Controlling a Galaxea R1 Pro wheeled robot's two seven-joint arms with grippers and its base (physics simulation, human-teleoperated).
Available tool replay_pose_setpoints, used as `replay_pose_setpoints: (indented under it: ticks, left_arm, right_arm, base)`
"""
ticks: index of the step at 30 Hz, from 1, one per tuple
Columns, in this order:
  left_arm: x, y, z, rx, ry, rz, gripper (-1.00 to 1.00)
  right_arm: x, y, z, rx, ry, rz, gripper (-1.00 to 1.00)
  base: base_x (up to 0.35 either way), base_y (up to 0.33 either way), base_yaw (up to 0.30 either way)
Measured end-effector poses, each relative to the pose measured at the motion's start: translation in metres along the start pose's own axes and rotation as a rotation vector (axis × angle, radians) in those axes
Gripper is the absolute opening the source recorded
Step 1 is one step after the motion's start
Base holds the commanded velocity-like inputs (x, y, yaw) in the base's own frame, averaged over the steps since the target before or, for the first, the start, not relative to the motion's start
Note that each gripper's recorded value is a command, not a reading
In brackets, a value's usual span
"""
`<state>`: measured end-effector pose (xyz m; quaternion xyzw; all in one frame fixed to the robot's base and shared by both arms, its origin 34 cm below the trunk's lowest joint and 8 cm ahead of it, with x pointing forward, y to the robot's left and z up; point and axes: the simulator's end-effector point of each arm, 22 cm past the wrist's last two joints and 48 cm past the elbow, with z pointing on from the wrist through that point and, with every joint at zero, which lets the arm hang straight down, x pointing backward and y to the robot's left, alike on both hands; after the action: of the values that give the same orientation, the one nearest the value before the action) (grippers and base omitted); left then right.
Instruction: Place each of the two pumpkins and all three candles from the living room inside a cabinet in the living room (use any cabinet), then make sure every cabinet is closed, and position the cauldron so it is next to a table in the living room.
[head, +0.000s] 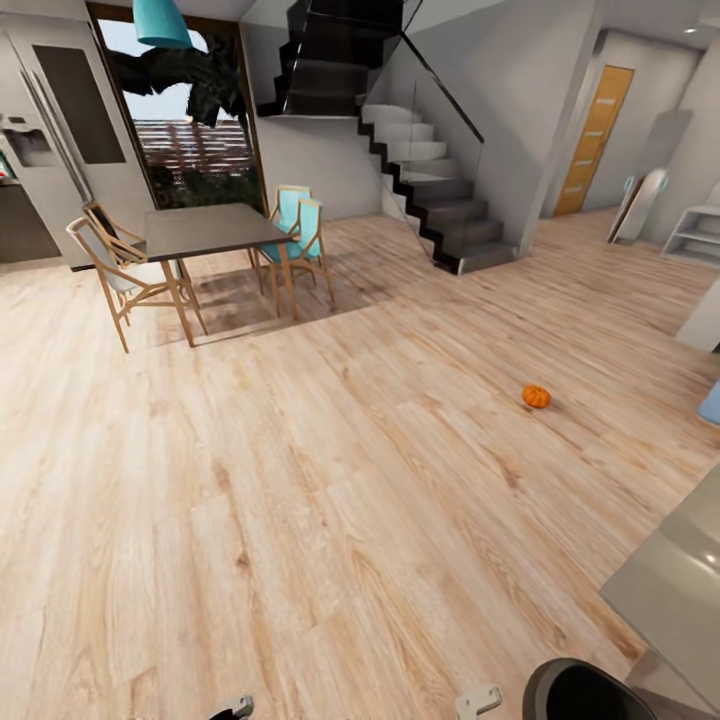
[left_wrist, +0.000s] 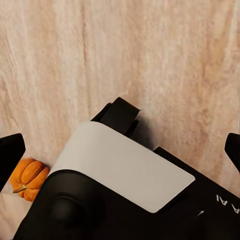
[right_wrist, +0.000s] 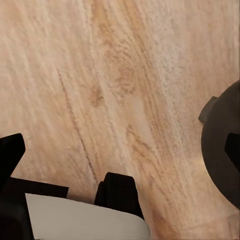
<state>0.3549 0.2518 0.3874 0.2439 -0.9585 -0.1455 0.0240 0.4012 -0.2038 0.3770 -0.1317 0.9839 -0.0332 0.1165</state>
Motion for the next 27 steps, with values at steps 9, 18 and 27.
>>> replay_pose_setpoints:
  ticks: [9, 18, 27]
  left_arm:
    - [0.013, 0.017, 0.008, -0.042, 0.035, 0.016, 1.00]
    - [0.047, 0.089, 0.031, -0.157, 0.088, 0.028, 1.00]
    - [0.058, 0.083, 0.049, 0.046, 0.097, 0.077, 1.00]
  right_arm:
    - [0.006, -0.027, 0.004, 0.057, -0.008, 0.009, 1.00]
    - [0.032, -0.028, 0.005, 0.056, 0.024, 0.009, 1.00]
    - [0.071, -0.026, 0.003, 0.051, 0.079, 0.004, 1.00]
  base:
    - [0.000, 0.000, 0.144]
    - [0.000, 0.000, 0.122]
    - [0.000, 0.000, 0.109]
